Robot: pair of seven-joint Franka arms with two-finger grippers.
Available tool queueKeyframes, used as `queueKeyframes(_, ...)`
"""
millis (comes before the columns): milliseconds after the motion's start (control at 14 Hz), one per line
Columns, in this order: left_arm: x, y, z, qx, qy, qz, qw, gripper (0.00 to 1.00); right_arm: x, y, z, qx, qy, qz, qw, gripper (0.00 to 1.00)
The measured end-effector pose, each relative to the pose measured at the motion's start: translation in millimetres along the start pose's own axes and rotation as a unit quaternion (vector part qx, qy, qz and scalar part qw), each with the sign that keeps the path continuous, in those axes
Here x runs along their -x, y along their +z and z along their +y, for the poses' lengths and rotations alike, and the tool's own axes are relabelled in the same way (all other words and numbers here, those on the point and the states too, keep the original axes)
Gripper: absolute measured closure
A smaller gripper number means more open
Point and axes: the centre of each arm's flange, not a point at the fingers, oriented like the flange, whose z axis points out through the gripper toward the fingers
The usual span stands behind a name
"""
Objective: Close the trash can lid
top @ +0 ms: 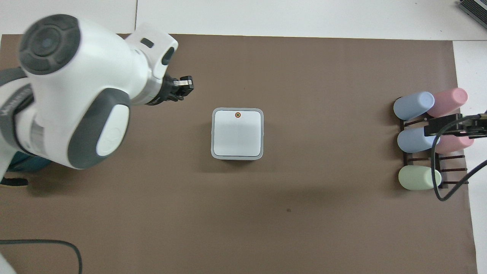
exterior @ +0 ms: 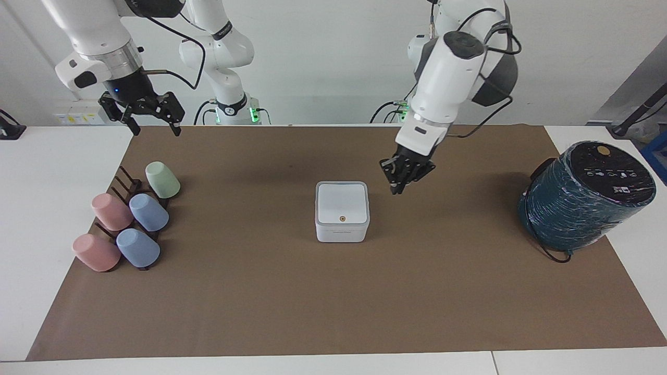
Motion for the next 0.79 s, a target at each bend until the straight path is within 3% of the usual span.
queueKeyframes(357,-13.1,-83.6,-134.2,-0.025,0.057,-0.021,0.998,0.83,0.0,0.0,0.0,0.0,0.0,0.0,1.0,0.0)
queueKeyframes(571,-10.7,-100.1,-167.6,-0.046,0.079,-0.028,0.995,0.57,0.0,0.0,0.0,0.0,0.0,0.0,1.0,0.0)
queueKeyframes(786,-7.9,-102.1,-168.8,-0.068,0.087,-0.031,0.993,0.19,0.0,0.0,0.0,0.0,0.0,0.0,1.0,0.0)
